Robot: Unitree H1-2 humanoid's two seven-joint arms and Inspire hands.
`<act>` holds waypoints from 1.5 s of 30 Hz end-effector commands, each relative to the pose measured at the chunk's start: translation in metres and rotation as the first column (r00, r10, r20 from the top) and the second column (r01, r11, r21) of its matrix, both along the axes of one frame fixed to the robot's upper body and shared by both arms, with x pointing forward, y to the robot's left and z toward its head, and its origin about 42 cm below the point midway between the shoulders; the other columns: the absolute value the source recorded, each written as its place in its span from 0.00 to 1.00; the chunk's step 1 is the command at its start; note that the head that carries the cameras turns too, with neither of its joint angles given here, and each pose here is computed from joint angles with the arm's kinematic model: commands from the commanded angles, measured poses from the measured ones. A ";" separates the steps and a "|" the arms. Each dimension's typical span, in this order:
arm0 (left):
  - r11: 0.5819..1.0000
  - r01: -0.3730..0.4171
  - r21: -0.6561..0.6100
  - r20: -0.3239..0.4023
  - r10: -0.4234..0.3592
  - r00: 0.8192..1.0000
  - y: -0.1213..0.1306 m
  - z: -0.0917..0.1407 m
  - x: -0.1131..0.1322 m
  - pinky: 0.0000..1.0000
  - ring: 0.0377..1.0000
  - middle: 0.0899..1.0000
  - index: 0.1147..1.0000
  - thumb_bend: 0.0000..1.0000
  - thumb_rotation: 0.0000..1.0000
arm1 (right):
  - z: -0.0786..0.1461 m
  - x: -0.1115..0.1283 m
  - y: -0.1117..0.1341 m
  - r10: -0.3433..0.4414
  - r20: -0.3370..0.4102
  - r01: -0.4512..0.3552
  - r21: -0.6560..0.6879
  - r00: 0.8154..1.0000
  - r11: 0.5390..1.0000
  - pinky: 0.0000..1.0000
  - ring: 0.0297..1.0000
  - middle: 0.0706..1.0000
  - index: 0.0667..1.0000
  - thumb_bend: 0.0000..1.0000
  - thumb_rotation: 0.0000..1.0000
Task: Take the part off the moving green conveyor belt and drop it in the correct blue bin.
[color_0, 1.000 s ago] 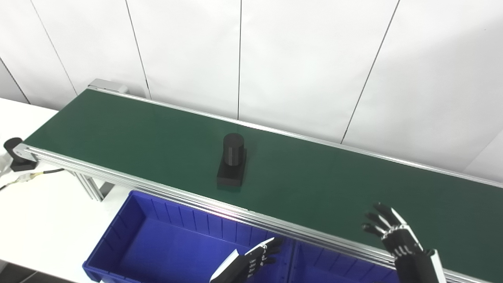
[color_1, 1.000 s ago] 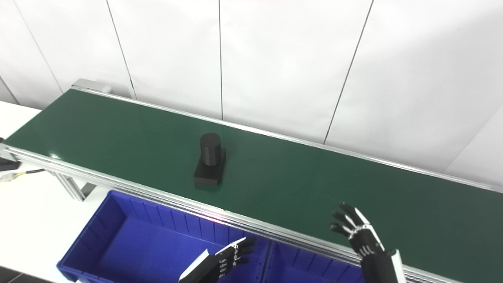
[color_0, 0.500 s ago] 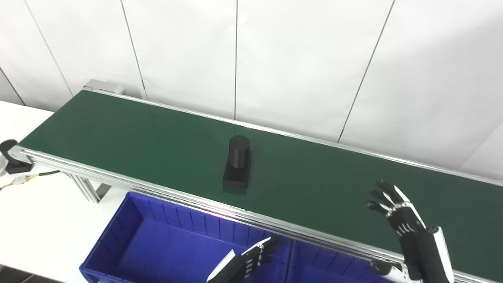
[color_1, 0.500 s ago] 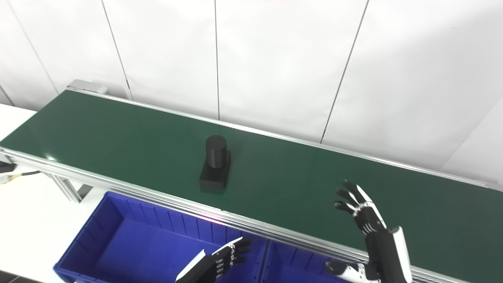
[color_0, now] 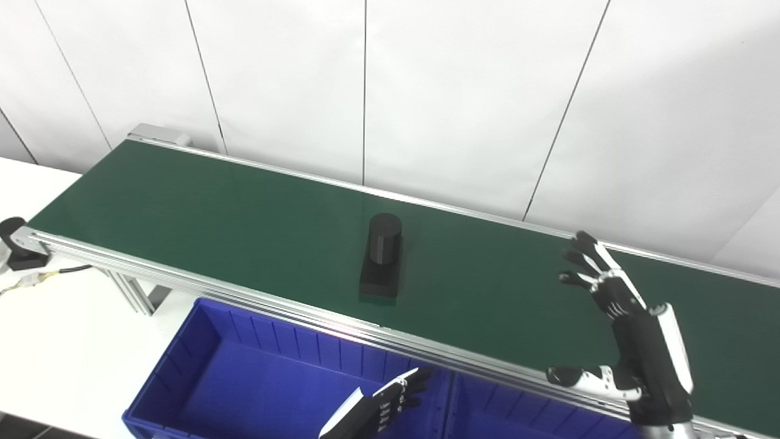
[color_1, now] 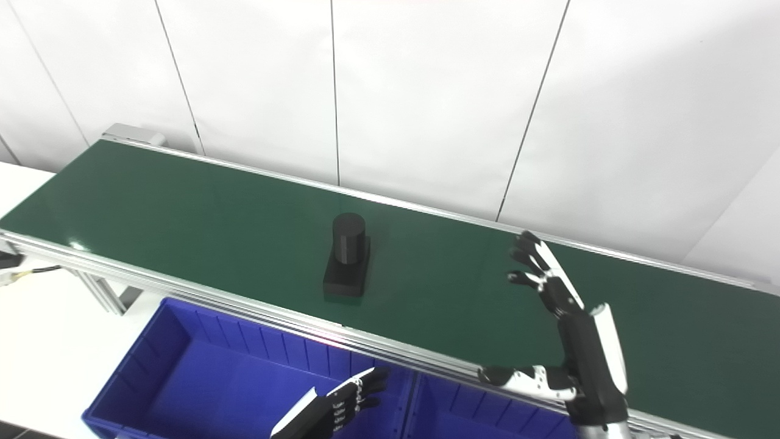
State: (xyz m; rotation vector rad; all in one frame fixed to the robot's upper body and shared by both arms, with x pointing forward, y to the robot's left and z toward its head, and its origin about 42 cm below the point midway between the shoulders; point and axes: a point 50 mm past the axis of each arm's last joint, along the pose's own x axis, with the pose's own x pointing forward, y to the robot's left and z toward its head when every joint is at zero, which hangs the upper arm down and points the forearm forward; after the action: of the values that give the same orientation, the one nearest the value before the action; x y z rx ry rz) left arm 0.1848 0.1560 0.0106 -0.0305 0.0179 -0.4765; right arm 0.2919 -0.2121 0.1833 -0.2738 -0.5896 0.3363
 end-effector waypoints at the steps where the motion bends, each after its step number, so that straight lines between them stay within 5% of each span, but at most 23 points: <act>1: 1.000 -0.001 -0.027 0.069 0.003 0.998 0.003 0.011 0.004 0.93 0.96 0.96 0.91 1.00 0.54 | 0.012 0.012 0.006 -0.009 0.031 0.009 0.005 0.999 1.000 0.73 0.87 0.93 0.87 0.95 0.53; 19: 1.000 -0.006 -0.020 0.064 0.008 0.998 0.004 0.009 0.006 0.91 0.94 0.95 0.92 1.00 0.54 | 0.023 0.081 0.024 -0.065 0.003 0.065 -0.131 0.998 0.989 0.73 0.85 0.92 0.86 0.94 0.43; 28: 1.000 -0.007 -0.018 0.060 0.008 0.998 0.007 0.008 0.006 0.91 0.95 0.95 0.93 1.00 0.54 | 0.007 0.113 0.037 -0.001 -0.080 0.001 -0.002 0.997 1.000 0.77 0.85 0.92 0.90 0.99 0.38; 45: 1.000 -0.006 -0.020 0.058 0.008 0.998 0.009 0.007 0.007 0.92 0.94 0.95 0.93 1.00 0.54 | -0.004 0.125 0.045 0.034 -0.089 -0.032 0.030 0.995 0.999 0.74 0.83 0.91 0.90 1.00 0.38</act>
State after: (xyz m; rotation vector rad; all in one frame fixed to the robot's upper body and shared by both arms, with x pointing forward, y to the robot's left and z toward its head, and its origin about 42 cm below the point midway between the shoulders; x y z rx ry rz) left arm 0.1883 0.1550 0.0126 -0.0557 -0.0082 -0.4741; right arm 0.4130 -0.1840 0.1568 -0.2517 -0.4039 0.3479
